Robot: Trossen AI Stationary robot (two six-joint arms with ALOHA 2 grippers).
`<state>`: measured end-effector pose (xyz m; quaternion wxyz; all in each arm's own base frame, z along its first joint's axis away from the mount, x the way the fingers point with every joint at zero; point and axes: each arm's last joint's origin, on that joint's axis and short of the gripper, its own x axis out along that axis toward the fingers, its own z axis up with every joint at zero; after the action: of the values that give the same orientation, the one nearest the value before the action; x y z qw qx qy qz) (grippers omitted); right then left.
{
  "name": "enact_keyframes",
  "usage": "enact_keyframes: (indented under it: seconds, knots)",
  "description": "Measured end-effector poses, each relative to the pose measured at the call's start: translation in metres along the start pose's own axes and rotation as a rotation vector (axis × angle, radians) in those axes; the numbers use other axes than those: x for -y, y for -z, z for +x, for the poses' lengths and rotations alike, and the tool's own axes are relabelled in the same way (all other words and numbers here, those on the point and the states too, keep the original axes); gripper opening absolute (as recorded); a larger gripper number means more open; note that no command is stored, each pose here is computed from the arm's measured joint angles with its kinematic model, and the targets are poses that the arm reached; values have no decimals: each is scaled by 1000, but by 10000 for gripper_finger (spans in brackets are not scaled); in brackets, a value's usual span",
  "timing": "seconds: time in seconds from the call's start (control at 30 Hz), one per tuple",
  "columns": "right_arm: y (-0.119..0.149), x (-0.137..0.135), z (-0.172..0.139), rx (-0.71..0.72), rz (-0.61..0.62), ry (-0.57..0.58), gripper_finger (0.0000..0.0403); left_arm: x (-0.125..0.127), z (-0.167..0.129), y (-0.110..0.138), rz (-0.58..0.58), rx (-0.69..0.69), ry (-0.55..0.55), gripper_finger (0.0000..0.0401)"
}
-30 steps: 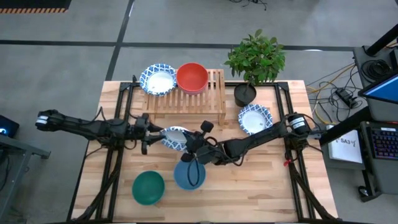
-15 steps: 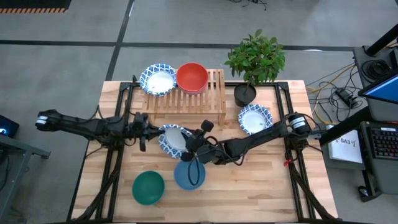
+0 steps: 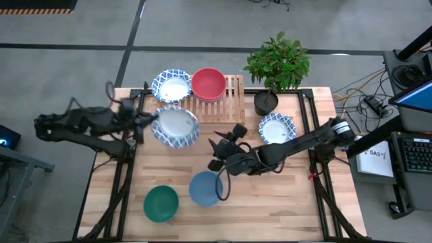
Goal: Place and stack bowls onto a shelf
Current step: Stack the white patterned bowl on top of the white patterned bowls on the shelf
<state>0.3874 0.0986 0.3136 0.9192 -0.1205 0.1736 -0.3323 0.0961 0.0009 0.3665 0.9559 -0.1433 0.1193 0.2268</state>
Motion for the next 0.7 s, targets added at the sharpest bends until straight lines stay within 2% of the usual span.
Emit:
enact_keyframes:
  seconds: [0.1, 0.23, 0.3, 0.47, 0.7]
  knots:
    - [2, 3, -9, -32, 11, -12, 151, -5, -17, -22, 11, 53, -99, 0]
    - [7, 1, -16, -62, 8, -23, 151, -16, -36, -40, 18, 159, -313, 0]
    - [8, 0, -17, -70, 15, -26, 151, -19, -43, -48, 15, 213, -387, 0]
    - [11, 0, -17, -78, 24, -23, 151, -23, -53, -61, 1, 287, -503, 0]
    - [11, 1, -17, -73, 47, 2, 151, -12, -41, -74, 52, 300, -538, 0]
